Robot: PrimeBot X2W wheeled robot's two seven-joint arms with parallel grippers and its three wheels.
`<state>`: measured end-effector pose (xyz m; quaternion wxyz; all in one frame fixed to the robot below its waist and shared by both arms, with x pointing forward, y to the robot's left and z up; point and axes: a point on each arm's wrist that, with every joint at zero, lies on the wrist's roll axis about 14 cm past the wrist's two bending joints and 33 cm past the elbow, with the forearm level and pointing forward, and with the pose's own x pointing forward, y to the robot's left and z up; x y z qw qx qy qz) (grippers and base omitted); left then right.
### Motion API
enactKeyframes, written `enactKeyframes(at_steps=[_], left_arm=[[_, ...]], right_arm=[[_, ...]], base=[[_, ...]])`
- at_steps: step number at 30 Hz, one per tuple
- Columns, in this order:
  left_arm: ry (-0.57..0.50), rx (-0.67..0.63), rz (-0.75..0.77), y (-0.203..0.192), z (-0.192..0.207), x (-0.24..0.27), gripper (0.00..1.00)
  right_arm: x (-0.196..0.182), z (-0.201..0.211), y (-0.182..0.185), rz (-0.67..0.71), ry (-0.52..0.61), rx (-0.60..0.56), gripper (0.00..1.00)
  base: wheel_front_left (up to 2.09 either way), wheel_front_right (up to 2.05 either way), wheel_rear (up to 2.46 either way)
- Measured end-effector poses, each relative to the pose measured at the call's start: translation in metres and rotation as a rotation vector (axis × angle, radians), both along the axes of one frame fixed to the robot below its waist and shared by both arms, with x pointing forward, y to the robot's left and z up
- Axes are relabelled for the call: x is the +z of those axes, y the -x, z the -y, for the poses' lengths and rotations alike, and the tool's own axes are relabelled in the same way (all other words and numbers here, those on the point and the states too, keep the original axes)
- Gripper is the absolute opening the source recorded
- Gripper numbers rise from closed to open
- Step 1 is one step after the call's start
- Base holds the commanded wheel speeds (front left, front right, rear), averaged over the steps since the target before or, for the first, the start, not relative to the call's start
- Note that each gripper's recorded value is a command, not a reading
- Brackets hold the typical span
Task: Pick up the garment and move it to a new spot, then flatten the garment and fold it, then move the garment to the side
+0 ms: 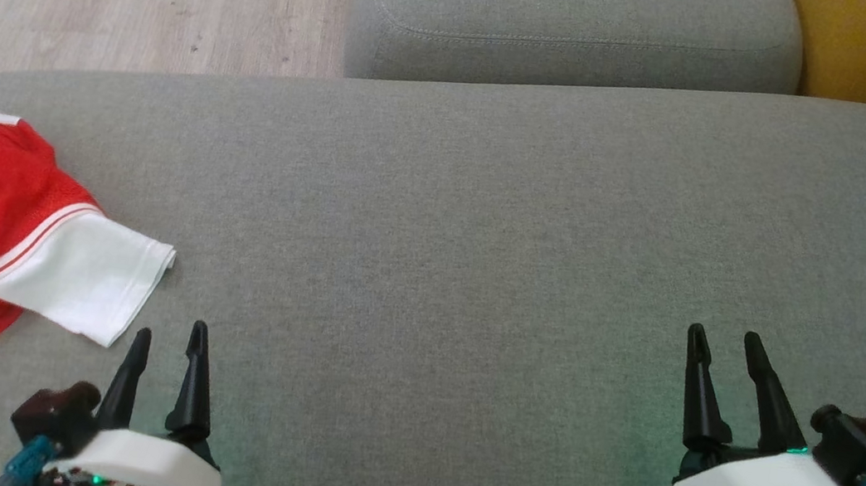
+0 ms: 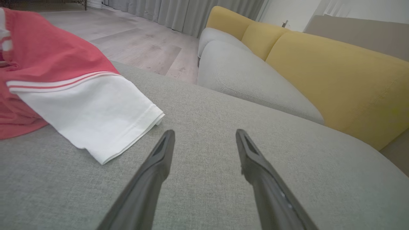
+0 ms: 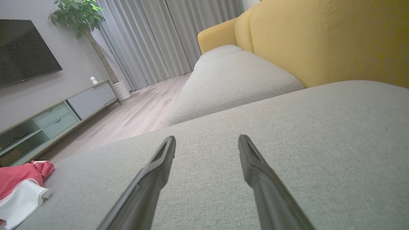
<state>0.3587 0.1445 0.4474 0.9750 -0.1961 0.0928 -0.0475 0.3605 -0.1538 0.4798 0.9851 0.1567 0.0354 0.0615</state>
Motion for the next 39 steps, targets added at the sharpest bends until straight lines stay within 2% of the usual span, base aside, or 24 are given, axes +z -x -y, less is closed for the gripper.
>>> enactKeyframes(at_steps=[9, 24, 39], left_arm=[[-0.093, -0.02, 0.017, 0.001, -0.001, -0.002, 1.0], [-0.238, -0.017, 0.037, 0.004, -0.012, -0.007, 1.0], [-0.312, -0.011, 0.025, 0.009, -0.023, -0.017, 1.0]], right_arm=[[0.003, -0.004, 0.001, 0.028, 0.087, 0.021, 1.0], [-0.001, -0.007, 0.005, 0.049, 0.154, 0.037, 1.0], [-0.015, -0.016, 0.013, 0.034, 0.227, 0.08, 1.0]], base=[[0.0, 0.0, 0.0], [0.0, 0.0, 0.0], [0.0, 0.0, 0.0]])
